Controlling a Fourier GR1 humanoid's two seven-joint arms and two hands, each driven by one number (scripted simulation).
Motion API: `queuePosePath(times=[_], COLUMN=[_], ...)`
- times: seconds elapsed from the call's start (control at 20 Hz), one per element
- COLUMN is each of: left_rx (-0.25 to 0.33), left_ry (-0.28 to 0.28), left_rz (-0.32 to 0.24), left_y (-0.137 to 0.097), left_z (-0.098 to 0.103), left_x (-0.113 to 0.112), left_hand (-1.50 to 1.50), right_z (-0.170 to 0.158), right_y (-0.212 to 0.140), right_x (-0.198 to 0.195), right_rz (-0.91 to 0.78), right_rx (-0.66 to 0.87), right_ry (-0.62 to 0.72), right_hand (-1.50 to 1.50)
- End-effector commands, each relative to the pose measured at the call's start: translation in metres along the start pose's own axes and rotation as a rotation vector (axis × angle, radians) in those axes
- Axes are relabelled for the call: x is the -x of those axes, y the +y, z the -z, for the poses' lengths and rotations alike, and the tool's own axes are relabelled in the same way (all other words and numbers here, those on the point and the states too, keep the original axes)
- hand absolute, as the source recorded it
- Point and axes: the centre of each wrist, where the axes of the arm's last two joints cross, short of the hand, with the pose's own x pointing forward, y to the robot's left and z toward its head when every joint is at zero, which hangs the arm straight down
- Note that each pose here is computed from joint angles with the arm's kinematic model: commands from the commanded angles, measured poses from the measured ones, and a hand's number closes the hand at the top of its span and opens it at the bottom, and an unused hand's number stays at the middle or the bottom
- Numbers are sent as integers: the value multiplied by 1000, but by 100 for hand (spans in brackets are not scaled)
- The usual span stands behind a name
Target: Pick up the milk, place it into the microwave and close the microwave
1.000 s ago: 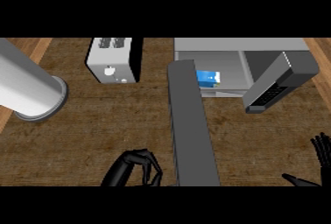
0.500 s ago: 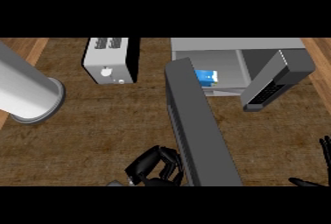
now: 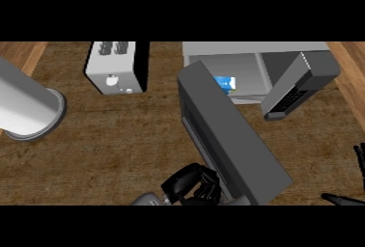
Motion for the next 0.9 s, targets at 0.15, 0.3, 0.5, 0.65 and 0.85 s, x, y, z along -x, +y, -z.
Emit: queuePosePath(times=[0.15,0.3,0.5,0.65,0.85], left_rx=[-28,-64,-126,-160,-208], left_ry=[-87,-77,-78,-106,-122], left_rz=[-16,-27,-28,10,-8], left_y=[-20,-27,-18,-2,12], left_z=[17,19,30,45,57], left_x=[-17,-19,-34,-46,-62], left_hand=[150,-150,-150,150,150], right_z=[29,42,51,64,77], right_y=[10,14,23,28,34], right_x=[-11,-20,-27,-34,-45], right_rz=[135,124,173,167,164], right_rx=[-142,-150,-188,-221,-272], right_ry=[-128,-145,-167,-180,-184], right_hand=[-150,-150,-150,-150,-150])
